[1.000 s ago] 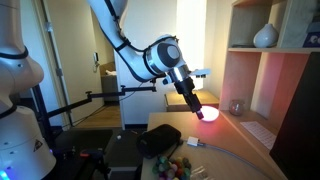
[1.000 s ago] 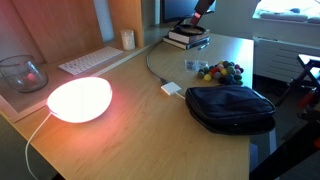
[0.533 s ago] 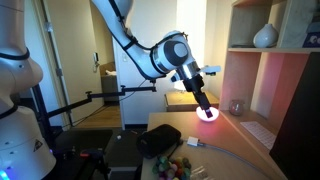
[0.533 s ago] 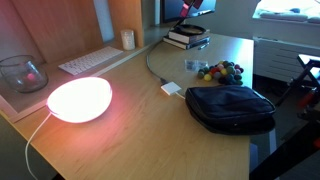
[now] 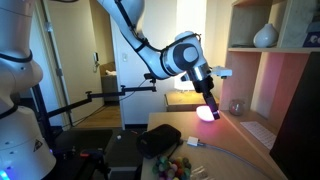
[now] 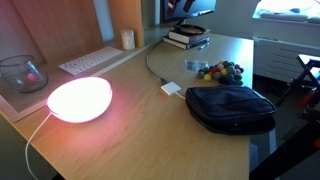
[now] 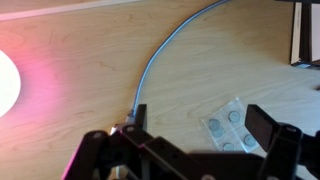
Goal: Put the charger cable, head and the plastic object onto the floor.
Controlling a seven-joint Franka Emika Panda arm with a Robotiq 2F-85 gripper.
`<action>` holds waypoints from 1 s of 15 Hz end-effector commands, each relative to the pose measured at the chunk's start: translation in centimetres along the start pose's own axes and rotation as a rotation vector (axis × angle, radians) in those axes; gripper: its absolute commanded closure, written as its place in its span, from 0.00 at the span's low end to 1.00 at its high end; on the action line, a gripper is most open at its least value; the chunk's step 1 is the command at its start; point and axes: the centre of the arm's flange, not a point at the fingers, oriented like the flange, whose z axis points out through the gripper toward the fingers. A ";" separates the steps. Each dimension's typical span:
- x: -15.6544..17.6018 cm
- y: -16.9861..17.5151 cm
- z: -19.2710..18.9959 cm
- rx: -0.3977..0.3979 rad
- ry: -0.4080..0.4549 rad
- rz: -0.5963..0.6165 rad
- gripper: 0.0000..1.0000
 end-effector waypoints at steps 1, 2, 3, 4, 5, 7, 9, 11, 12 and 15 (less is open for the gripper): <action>-1.0 -0.7 1.0 0.003 0.030 0.026 0.00; -0.9 -1.0 1.2 0.013 0.030 0.039 0.00; -1.0 -1.3 1.5 0.015 0.041 0.045 0.00; -1.0 -1.6 1.9 0.016 0.048 0.051 0.00; -1.1 -1.7 2.1 0.022 0.054 0.056 0.00; -0.9 -1.8 2.9 0.023 0.071 0.062 0.00; -0.8 -1.7 3.7 0.020 0.101 0.070 0.00; -0.8 -1.8 4.5 0.027 0.125 0.109 0.17; -0.9 -1.9 4.9 0.021 0.140 0.129 0.26; -1.3 -2.7 6.7 0.050 0.190 0.187 0.49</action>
